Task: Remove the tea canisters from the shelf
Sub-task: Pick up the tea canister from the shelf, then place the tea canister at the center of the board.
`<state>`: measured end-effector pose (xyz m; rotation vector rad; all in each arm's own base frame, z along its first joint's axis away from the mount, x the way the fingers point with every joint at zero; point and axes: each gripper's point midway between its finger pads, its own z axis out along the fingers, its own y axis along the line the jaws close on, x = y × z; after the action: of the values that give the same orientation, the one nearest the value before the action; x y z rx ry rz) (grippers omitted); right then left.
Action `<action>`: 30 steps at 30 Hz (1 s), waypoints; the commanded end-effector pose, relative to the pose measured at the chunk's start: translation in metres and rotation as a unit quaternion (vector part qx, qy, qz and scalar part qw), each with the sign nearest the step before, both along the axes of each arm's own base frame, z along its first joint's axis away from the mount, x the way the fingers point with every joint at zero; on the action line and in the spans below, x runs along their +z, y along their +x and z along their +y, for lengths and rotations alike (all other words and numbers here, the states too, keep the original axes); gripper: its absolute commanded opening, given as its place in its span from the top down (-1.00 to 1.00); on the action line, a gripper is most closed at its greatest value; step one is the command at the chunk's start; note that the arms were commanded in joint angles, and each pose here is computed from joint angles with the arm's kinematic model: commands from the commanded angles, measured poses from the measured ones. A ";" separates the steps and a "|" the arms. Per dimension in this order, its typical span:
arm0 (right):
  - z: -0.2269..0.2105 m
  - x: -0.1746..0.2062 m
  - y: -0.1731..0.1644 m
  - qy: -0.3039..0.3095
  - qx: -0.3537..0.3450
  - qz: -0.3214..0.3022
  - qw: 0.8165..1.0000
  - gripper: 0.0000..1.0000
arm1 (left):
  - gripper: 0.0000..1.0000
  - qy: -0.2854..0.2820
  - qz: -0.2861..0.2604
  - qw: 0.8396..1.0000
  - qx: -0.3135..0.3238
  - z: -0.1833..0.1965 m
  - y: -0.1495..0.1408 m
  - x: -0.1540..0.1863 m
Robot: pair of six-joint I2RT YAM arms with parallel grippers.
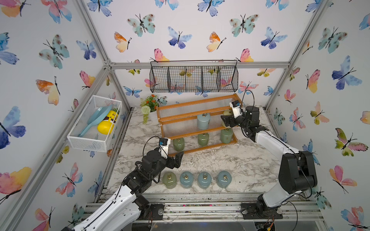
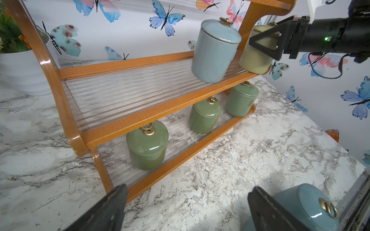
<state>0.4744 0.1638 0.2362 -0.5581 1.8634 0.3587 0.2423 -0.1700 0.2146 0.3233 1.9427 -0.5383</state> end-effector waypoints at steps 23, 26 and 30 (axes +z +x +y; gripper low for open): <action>-0.050 -0.024 -0.139 0.070 -0.090 0.081 0.990 -0.60 | -0.97 -0.013 0.005 1.000 -0.028 -0.004 -0.009 -0.014; -0.059 -0.041 -0.152 0.081 -0.120 0.102 0.984 -0.59 | -0.97 -0.005 -0.001 0.999 -0.034 -0.005 -0.008 -0.012; -0.070 -0.059 -0.165 0.096 -0.158 0.119 0.976 -0.56 | -0.97 0.010 -0.008 0.999 -0.047 -0.009 -0.007 -0.009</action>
<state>0.3044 0.1010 0.1557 -0.1984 2.1620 0.3961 0.2334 -0.1736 0.1913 0.3857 1.9736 -0.5682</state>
